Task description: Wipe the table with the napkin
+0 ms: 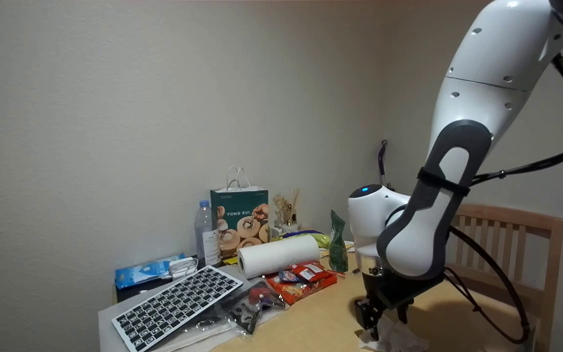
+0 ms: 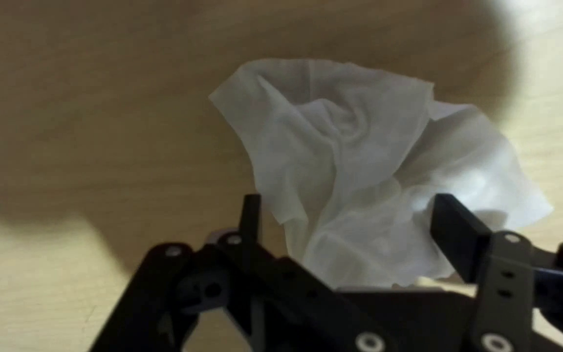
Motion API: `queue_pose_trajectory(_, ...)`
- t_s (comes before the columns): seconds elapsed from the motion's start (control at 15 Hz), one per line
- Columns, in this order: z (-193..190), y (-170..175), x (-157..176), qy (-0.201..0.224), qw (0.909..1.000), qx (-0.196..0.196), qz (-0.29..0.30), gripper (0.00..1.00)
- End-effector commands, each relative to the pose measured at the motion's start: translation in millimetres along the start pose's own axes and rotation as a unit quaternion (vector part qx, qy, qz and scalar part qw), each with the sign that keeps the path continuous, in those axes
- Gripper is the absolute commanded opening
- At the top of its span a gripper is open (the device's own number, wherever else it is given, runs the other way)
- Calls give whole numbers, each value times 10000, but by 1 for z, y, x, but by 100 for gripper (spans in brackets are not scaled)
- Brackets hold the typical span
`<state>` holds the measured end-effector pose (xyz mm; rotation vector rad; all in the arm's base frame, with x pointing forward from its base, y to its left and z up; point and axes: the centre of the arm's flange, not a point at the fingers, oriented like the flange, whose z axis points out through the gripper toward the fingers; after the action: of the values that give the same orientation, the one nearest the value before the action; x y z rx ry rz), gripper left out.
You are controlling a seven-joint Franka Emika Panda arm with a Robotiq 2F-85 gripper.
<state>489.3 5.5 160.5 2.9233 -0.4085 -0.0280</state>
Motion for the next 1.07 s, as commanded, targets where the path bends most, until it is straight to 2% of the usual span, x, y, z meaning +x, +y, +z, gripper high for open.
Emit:
queue_pose_trajectory(0.0, 9, 5, 14, -44, 10000, 37, -29, 59)
queue_pose_trajectory(0.4, -1, 12, 22, 134, 9998, -144, 71, 20)
queue_pose_trajectory(0.47, -6, 12, 21, 172, 9995, -252, 77, 63)
queue_pose_trajectory(0.53, 1, 10, 23, 123, 9998, -156, 75, 34)
queue_pose_trajectory(0.6, 0, 11, 24, 142, 9997, -183, 79, 36)
queue_pose_trajectory(0.67, 0, 11, 24, 154, 9997, -196, 77, 41)
queue_pose_trajectory(0.73, -1, 11, 24, 159, 9997, -199, 72, 73)
queue_pose_trajectory(1.0, -20, -13, 8, 217, 9996, -183, -86, 97)
